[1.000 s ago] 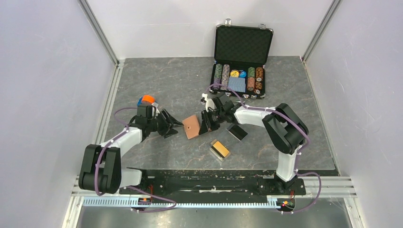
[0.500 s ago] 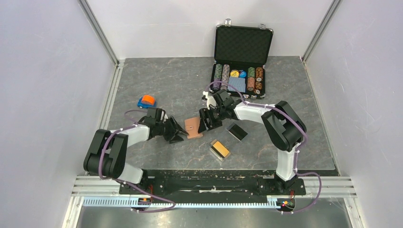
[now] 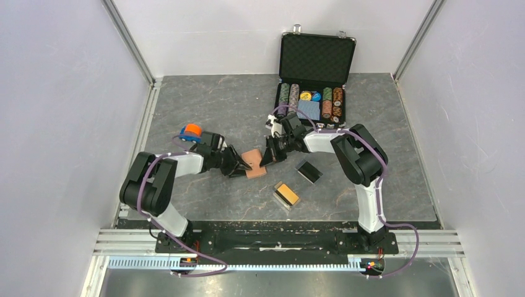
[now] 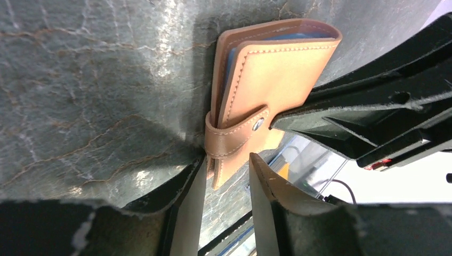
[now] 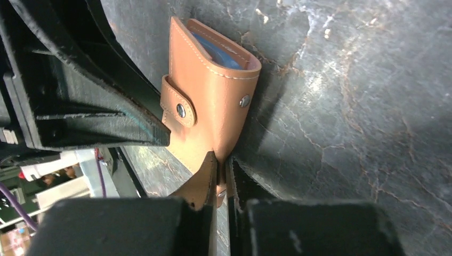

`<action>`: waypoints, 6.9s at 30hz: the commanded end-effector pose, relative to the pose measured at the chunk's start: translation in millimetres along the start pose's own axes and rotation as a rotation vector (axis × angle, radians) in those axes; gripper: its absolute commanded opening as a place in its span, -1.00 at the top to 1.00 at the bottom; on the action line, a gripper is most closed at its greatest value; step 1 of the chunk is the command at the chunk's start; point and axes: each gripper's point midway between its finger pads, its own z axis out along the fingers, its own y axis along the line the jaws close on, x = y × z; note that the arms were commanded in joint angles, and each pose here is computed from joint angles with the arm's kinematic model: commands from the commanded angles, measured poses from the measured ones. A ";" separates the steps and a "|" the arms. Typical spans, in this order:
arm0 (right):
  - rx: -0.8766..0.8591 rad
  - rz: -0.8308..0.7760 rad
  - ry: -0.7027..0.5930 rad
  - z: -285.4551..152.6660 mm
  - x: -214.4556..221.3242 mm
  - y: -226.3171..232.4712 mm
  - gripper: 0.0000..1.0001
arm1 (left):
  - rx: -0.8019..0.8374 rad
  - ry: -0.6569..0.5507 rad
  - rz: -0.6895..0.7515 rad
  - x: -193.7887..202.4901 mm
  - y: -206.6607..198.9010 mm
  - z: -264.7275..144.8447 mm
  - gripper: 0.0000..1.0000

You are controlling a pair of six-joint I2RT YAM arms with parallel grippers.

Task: Put the credit cards into the card holder
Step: Pick up the card holder from the center of the board, then open the card holder.

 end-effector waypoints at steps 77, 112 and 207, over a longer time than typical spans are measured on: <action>0.184 -0.093 -0.104 -105.1 -9.2 72.8 1.00 | -0.376 -0.088 0.313 23.7 -35.1 -12.4 0.01; 0.025 -0.020 -0.158 -124.9 -14.0 94.7 1.00 | 0.084 -0.103 0.216 15.6 -75.0 -10.6 0.12; -0.616 -0.678 -0.268 -207.4 4.4 248.5 -0.72 | 0.930 -0.166 1.425 112.6 -262.3 -215.9 0.95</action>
